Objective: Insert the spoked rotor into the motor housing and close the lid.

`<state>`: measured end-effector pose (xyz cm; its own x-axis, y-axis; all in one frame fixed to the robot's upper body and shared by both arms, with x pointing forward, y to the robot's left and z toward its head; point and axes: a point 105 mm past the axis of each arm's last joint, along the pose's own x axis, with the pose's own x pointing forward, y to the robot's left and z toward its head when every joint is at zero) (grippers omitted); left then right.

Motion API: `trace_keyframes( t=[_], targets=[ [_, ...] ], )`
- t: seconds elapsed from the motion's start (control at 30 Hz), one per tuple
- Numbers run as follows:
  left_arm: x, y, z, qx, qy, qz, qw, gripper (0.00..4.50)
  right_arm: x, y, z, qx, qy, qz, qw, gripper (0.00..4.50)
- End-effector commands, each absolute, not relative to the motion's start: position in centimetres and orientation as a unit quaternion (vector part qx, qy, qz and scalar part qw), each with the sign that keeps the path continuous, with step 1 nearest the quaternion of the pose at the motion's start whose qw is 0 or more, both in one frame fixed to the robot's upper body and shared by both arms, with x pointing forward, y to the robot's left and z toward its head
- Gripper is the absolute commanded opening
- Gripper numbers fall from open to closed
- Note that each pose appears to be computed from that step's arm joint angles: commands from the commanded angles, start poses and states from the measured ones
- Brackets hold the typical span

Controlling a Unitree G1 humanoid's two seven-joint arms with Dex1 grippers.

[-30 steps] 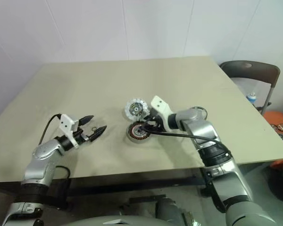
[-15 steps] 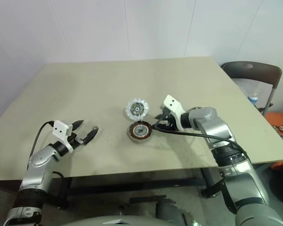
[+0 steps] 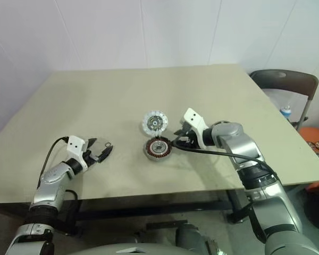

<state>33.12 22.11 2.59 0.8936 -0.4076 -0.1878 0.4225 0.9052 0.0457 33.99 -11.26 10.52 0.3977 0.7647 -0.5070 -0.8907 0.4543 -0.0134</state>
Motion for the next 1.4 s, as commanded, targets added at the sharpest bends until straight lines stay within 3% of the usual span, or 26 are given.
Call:
trace_keyframes(
  t=[0.03,0.47,0.6,0.93,1.17,1.4],
  targets=[
    [33.9,21.7,3.5,0.063,0.079,-0.223,0.970,4.50,34.0,-10.4,11.5,-0.157,0.194,0.511,0.823,2.52],
    [33.8,22.3,1.8,0.080,0.123,-0.214,0.966,4.50,34.3,-10.1,12.1,-0.164,0.181,0.506,0.827,2.52],
    [33.7,22.7,1.4,0.077,0.131,-0.206,0.967,3.64,34.5,-10.1,12.1,-0.167,0.180,0.504,0.828,2.56],
    [33.7,23.2,1.4,0.074,0.135,-0.194,0.969,0.11,34.1,-9.3,12.2,-0.171,0.171,0.518,0.820,2.56],
    [33.8,21.7,2.7,0.047,0.102,-0.229,0.967,0.05,33.6,-9.4,12.5,-0.157,0.165,0.530,0.817,2.56],
    [33.8,18.5,7.1,-0.002,0.012,-0.309,0.951,0.05,33.4,-10.4,12.0,-0.147,0.179,0.529,0.816,2.56]
  ],
)
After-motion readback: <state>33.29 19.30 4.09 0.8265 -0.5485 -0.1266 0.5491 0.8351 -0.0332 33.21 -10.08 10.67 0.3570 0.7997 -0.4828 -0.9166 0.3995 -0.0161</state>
